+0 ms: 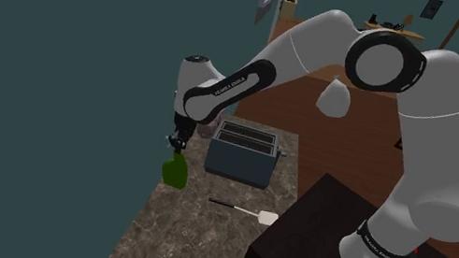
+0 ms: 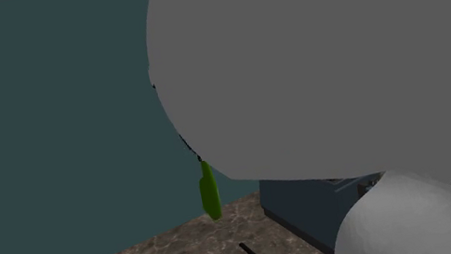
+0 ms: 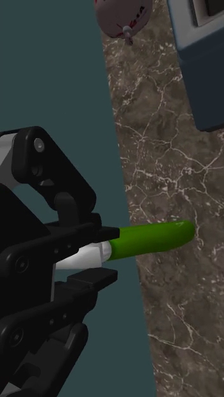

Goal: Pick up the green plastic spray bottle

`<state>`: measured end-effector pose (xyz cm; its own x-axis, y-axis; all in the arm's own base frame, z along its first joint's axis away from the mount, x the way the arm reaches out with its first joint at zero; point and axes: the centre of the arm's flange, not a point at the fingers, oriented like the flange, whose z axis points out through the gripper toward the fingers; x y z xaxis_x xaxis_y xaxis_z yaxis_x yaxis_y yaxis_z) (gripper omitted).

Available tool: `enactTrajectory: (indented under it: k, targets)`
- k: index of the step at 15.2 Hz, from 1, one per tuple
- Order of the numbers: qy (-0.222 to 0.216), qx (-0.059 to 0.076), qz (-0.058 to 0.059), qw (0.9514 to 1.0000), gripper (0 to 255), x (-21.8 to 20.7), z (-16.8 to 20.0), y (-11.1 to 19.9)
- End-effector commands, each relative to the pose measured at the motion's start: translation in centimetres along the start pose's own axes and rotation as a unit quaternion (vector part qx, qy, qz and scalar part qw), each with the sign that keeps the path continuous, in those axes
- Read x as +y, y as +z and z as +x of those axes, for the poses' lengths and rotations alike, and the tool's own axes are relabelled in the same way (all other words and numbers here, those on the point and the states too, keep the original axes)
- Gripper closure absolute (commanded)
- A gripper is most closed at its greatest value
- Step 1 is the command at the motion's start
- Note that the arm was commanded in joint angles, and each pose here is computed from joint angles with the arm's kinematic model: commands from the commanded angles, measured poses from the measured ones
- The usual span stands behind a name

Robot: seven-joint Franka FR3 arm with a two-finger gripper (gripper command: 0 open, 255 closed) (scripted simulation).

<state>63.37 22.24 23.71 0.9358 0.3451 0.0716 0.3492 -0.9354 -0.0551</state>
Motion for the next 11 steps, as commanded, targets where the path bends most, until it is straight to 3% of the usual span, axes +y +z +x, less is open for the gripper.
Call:
enactTrajectory:
  k: [1, 11]
  targets:
    - [0.0, 0.0, 0.0, 1.0, 255, -0.1, 0.1, -1.0]
    - [0.0, 0.0, 0.0, 1.0, 255, -0.3, 0.4, -5.3]
